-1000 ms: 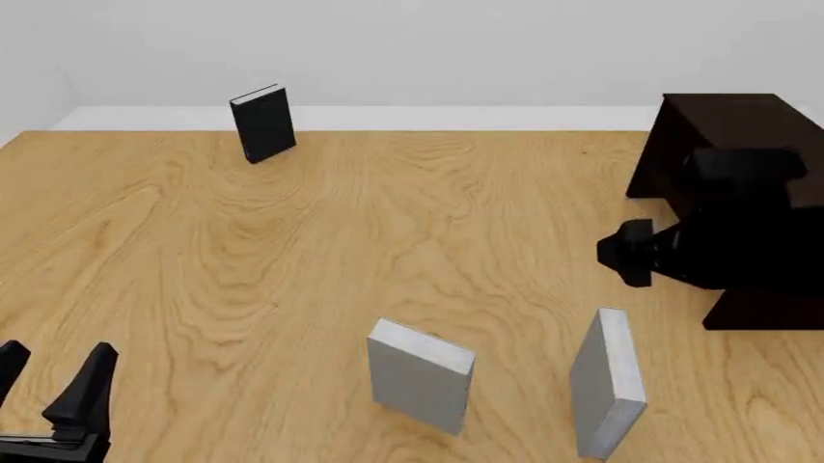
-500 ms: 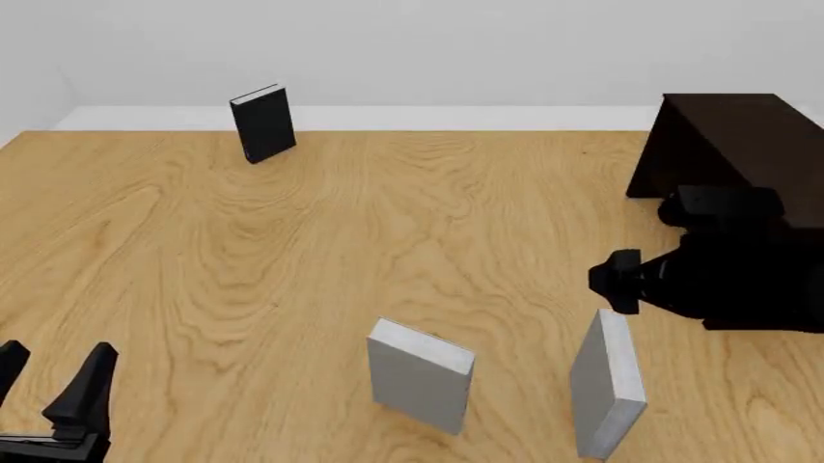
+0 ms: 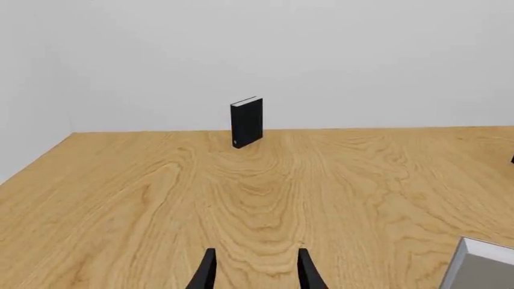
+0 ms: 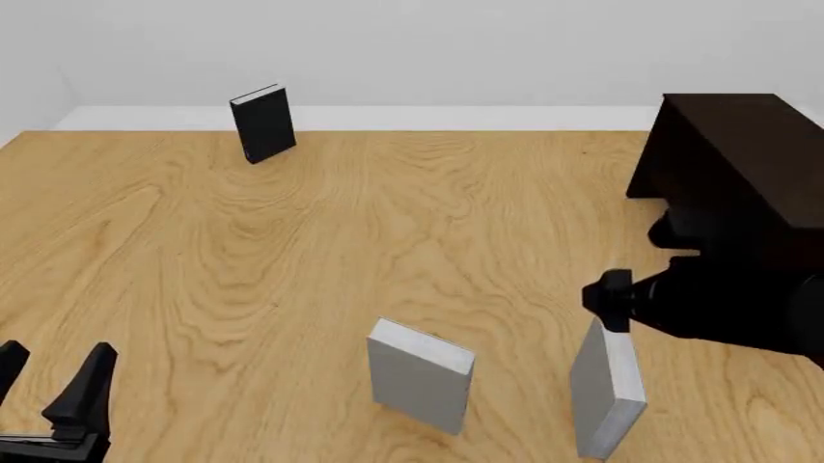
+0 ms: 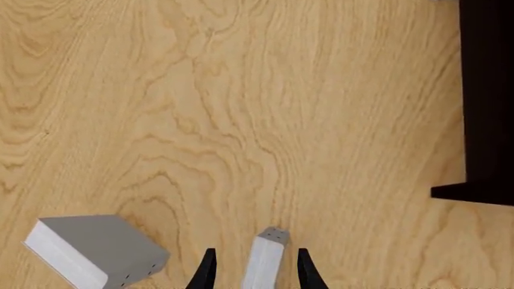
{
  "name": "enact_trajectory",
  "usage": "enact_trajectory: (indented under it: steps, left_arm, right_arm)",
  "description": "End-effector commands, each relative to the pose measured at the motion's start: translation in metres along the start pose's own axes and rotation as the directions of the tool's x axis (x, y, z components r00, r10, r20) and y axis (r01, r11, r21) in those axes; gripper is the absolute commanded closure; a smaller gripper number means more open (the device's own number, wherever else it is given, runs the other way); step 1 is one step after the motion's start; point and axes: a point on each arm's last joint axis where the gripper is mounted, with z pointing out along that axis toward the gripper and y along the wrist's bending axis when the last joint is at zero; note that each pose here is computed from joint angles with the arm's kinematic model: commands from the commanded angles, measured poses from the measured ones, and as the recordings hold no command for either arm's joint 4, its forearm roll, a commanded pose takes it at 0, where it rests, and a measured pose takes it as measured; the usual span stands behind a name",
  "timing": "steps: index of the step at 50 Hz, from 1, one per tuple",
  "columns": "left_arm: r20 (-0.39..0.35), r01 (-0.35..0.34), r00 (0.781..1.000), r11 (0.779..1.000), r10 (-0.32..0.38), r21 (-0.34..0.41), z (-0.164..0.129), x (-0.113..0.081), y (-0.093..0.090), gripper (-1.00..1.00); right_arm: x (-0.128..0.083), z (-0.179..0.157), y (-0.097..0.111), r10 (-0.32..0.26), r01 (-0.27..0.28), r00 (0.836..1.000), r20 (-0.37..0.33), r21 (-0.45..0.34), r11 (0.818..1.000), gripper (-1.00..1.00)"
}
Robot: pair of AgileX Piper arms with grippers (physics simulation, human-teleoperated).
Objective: Pick up the book on the right and place it on the cabinet shelf.
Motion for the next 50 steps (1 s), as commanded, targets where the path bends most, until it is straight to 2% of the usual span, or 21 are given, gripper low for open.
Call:
enact_trajectory:
  steps: [1, 23, 50]
  left_arm:
    - [0.002, -0.004, 1.0, 1.0, 0.004, 0.002, 0.0, 0.0, 0.0, -1.0]
    - [0.002, -0.002, 1.0, 1.0, 0.002, 0.0, -0.001, 0.0, 0.0, -1.0]
    - [0.002, 0.0, 1.0, 1.0, 0.0, -0.001, -0.001, 0.0, 0.0, -1.0]
  right_arm:
    - [0.007, 0.007, 0.0, 0.005, -0.005, 1.0, -0.012, -0.002, 1.0, -1.0]
    - [0.022, 0.019, -0.004, 0.029, -0.029, 0.999, -0.041, 0.006, 1.0, -1.0]
    - [0.03, 0.03, -0.004, 0.04, -0.04, 0.998, -0.056, 0.004, 0.999, -1.0]
